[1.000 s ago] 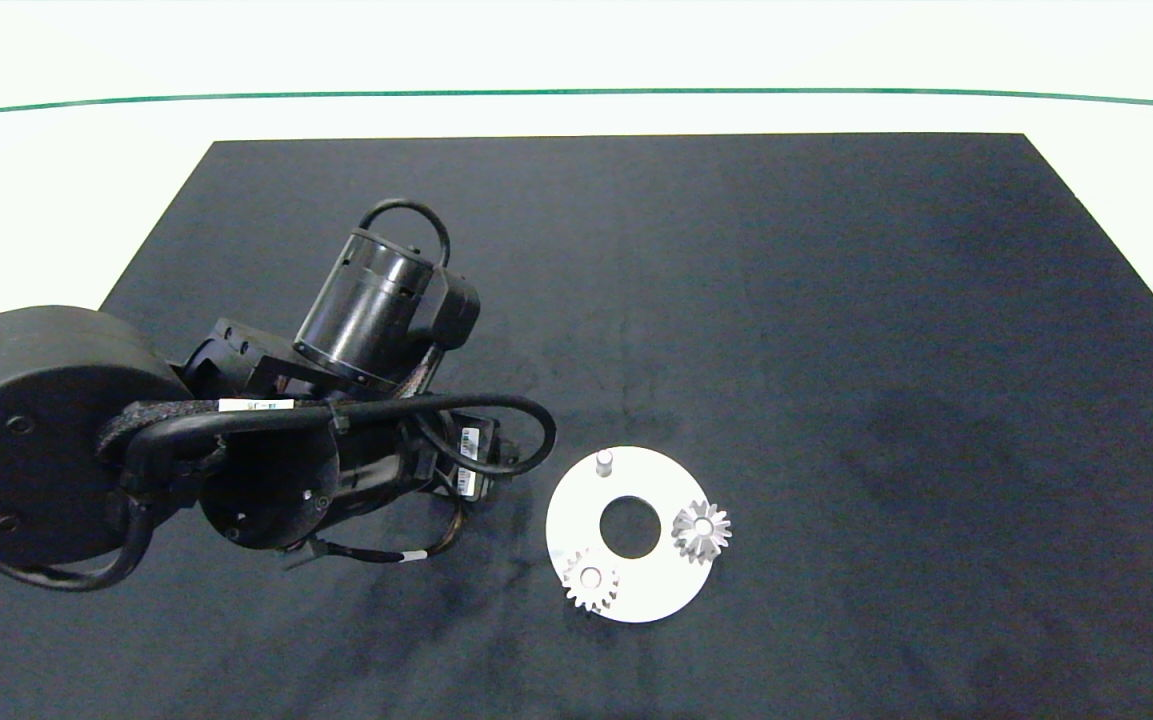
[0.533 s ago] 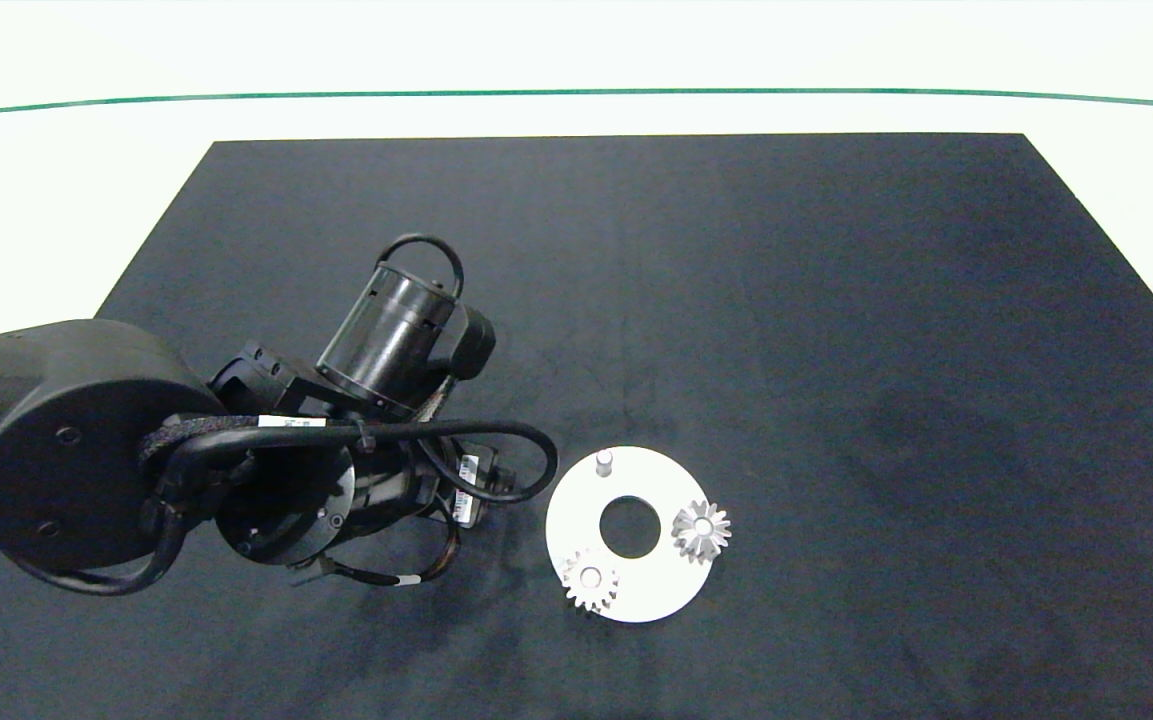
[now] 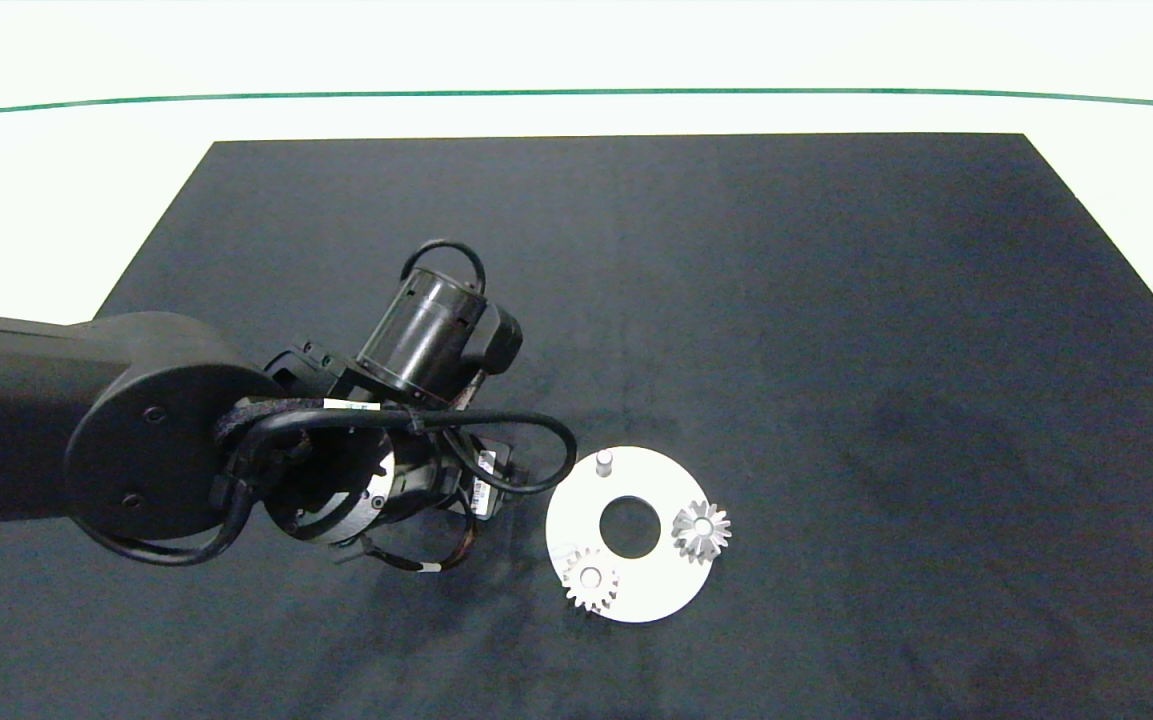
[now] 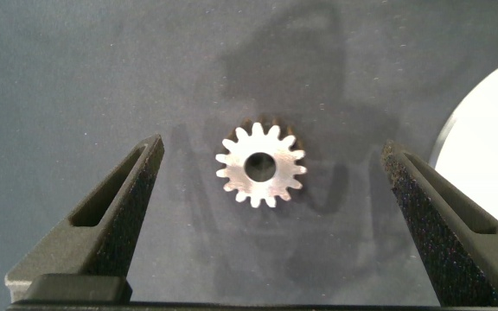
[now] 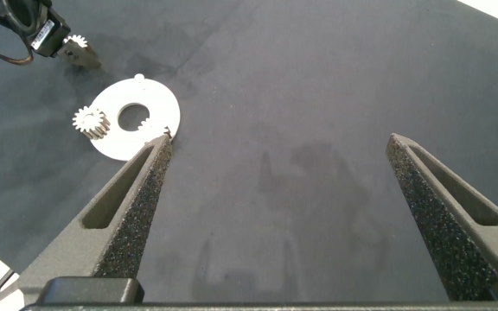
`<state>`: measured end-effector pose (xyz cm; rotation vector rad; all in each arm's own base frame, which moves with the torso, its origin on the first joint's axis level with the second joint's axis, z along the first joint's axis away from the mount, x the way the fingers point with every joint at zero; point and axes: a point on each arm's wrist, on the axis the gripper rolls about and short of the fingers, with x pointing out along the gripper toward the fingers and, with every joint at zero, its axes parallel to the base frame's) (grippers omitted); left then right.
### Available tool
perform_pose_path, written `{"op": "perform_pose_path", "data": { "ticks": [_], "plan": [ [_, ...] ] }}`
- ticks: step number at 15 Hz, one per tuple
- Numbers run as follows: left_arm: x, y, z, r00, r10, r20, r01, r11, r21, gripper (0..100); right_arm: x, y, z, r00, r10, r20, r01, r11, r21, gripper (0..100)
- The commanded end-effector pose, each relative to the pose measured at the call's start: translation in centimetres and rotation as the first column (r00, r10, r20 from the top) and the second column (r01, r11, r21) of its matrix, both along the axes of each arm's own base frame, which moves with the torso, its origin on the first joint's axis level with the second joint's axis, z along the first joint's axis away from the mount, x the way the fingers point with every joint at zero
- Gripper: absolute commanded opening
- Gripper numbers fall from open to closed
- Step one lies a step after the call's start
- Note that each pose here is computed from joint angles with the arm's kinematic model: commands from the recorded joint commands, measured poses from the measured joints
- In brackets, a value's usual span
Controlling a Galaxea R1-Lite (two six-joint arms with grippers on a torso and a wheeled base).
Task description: Install three planetary gears onto the carrier pins
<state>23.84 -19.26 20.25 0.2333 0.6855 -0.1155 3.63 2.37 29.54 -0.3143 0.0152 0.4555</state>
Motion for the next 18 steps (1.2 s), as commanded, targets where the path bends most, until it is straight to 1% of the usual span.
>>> {"op": "perform_pose_path", "data": {
  "ticks": [1, 5, 8, 11, 13, 15, 17, 18],
  "plan": [
    [0.29, 0.26, -0.38, 1.0, 0.02, -0.014, -0.02, 1.0, 0.011, 100, -0.02, -0.01, -0.01, 1.0, -0.001, 0.0, 0.001, 1.0, -0.003, 100],
    [0.34, 0.34, -0.41, 1.0, 0.027, -0.015, -0.027, 1.0, 0.007, 100, -0.05, -0.04, 0.0, 1.0, -0.001, 0.001, 0.001, 1.0, -0.002, 100],
    [0.29, 0.26, -0.78, 0.999, 0.026, -0.03, -0.025, 1.0, 0.018, 100, -0.05, -0.04, 0.0, 1.0, -0.001, 0.001, 0.001, 1.0, -0.002, 100],
    [0.21, 0.14, -0.74, 0.999, 0.019, -0.03, -0.019, 1.0, 0.016, 100, -0.05, -0.04, 0.0, 1.0, -0.001, 0.001, 0.001, 1.0, -0.002, 100],
    [0.24, 0.1, -0.66, 0.999, 0.018, -0.028, -0.018, 1.0, 0.01, 100, -0.05, -0.04, 0.0, 1.0, -0.001, 0.001, 0.001, 1.0, -0.002, 100],
    [0.27, 0.03, -0.77, 0.999, 0.017, -0.04, -0.017, 1.0, -0.009, 100, -0.15, -0.13, 0.04, 1.0, -0.001, 0.006, 0.001, 1.0, 0.001, 100],
    [0.43, 0.02, -0.92, 0.999, 0.02, -0.043, -0.02, 1.0, -0.006, 98, -0.25, -0.22, 0.05, 1.0, 0.0, 0.014, 0.0, 1.0, -0.006, 100],
    [0.51, 0.02, -1.01, 0.999, 0.021, -0.045, -0.022, 1.0, -0.004, 95, -0.33, -0.29, 0.11, 1.0, 0.0, 0.019, 0.0, 1.0, -0.005, 100]
  ]
}}
